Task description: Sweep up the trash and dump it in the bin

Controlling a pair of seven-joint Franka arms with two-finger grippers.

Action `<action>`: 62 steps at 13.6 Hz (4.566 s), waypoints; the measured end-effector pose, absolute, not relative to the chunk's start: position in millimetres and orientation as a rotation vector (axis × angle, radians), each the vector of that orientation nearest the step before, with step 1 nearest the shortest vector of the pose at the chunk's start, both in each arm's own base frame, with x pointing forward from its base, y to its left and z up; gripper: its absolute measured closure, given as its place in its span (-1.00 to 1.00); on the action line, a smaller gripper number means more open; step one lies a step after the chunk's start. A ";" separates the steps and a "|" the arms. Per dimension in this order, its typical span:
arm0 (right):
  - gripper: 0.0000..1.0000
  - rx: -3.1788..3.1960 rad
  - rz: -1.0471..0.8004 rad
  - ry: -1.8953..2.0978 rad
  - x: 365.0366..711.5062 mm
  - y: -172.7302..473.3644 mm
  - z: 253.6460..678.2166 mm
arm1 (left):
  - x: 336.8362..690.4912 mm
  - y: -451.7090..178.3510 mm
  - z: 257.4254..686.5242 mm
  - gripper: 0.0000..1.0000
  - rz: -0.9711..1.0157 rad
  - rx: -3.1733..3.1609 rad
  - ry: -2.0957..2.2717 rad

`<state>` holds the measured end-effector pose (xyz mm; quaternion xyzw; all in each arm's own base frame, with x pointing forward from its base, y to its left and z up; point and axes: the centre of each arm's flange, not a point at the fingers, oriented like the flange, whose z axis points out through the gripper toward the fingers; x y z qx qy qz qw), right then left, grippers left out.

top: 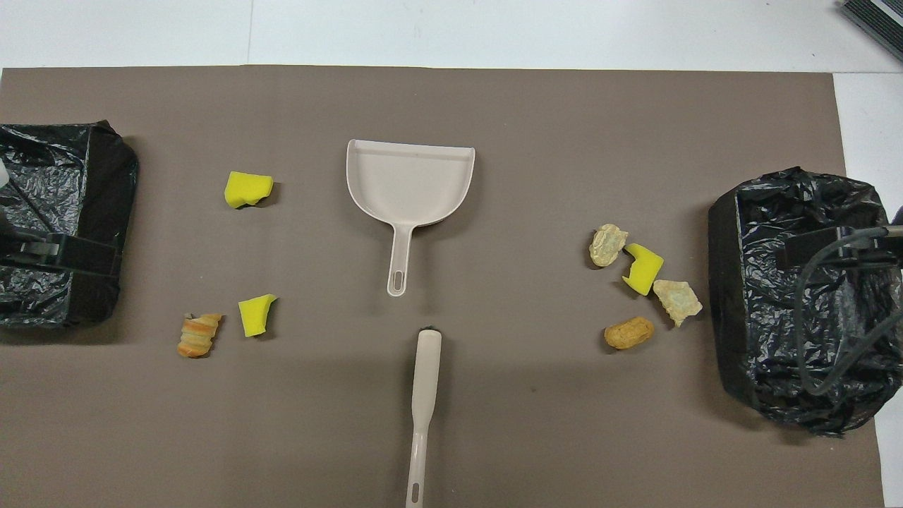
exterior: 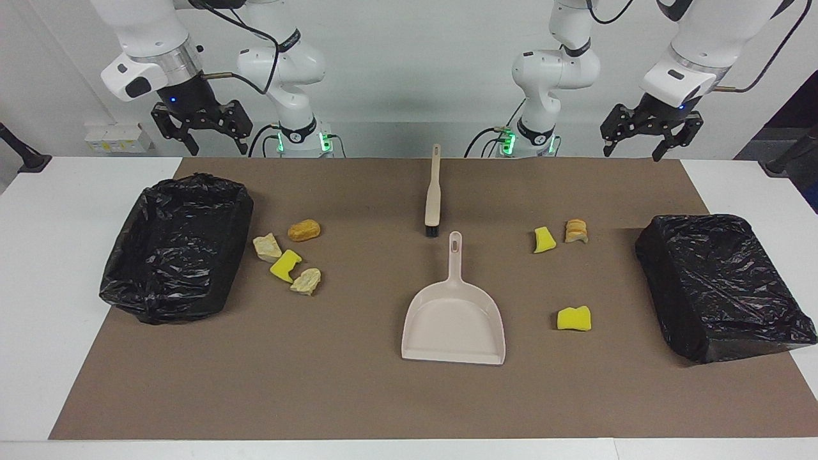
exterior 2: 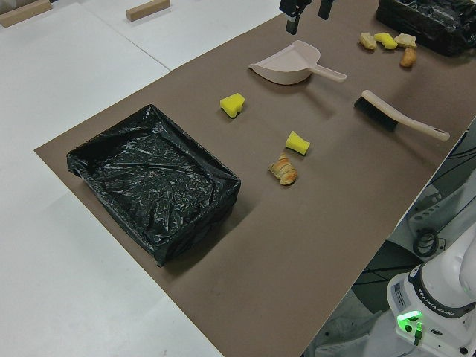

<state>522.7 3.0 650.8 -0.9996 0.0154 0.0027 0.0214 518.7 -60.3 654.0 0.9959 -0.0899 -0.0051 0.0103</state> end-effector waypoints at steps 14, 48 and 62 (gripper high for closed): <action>-1.00 -3.098 0.009 0.047 522.7 3.2 650.7 | 507.2 -97.5 625.2 -1.00 -0.086 2.984 -0.351; -1.00 -2.830 0.084 0.220 581.8 293.1 442.8 | 239.6 -365.5 353.1 -0.01 -0.038 2.994 -0.642; -0.94 -2.910 0.020 0.253 565.6 412.0 349.5 | 234.1 -337.8 366.3 0.46 -0.207 3.086 -0.600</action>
